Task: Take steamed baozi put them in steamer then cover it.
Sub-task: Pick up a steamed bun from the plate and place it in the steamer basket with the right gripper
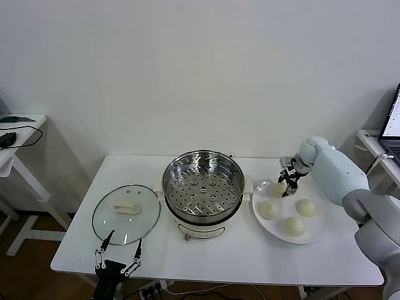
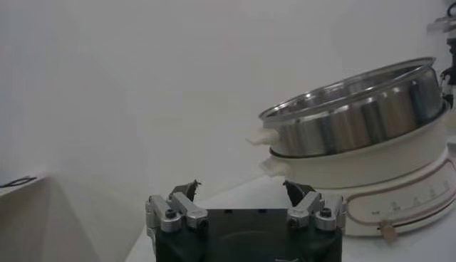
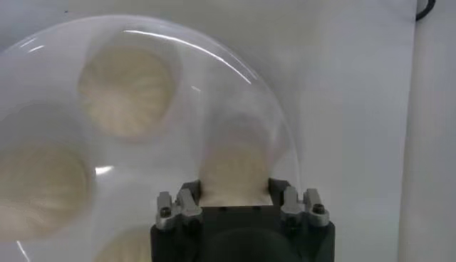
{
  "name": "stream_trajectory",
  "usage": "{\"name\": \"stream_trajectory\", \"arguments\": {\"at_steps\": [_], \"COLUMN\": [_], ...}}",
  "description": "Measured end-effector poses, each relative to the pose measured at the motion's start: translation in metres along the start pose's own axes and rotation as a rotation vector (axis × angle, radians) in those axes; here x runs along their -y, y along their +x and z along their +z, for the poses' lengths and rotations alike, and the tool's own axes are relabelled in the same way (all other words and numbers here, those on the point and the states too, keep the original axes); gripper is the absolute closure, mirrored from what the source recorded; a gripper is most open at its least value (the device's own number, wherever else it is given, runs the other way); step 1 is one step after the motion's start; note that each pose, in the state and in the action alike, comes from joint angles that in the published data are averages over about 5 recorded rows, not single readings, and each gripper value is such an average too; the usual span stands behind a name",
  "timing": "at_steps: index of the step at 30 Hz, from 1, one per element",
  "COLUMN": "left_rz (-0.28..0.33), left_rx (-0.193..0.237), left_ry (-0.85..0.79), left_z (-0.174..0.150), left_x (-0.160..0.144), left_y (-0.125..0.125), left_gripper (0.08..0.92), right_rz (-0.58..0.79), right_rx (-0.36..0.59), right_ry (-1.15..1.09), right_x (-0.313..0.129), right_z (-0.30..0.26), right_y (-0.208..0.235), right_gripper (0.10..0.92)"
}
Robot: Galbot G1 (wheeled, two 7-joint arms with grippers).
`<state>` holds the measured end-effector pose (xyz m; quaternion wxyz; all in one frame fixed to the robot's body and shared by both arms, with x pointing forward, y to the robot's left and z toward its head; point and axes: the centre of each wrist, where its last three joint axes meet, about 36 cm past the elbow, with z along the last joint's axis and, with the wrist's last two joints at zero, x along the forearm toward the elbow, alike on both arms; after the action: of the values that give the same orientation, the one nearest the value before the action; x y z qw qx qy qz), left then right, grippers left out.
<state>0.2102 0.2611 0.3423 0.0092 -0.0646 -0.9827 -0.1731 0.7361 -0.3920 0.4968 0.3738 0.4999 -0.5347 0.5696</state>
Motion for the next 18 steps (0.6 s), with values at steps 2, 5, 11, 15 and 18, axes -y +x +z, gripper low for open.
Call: {"name": "stream_trajectory", "arguments": {"at_steps": [2,5,11,15,18], "left_rz": [0.0,0.001,0.003,0.005,0.008], "left_rx": [0.003,0.009,0.018,0.021,0.02], "left_ry": [0.001,0.001,0.0,0.003,0.005], "left_z": [-0.001,-0.002,-0.003,-0.003,-0.003], "left_x": [0.0,0.0,0.0,0.002,0.003], "left_y": [-0.001,-0.002,-0.005,-0.006,-0.005], "left_gripper": [0.177,0.177,0.177,0.177,0.177], "right_rz": [0.021,0.061,0.144,0.183,0.195], "right_rx": [0.007,0.019,0.06,0.087,0.1], "right_ry": [0.067,0.193,0.5,0.706,0.849], "right_x": [0.007,0.018,0.043,0.054,0.059], "right_z": [-0.003,-0.014,-0.063,-0.107,-0.144], "right_y": [0.016,0.048,0.114,0.154,0.175], "right_gripper": [0.383,0.376,0.369,0.369,0.364]}}
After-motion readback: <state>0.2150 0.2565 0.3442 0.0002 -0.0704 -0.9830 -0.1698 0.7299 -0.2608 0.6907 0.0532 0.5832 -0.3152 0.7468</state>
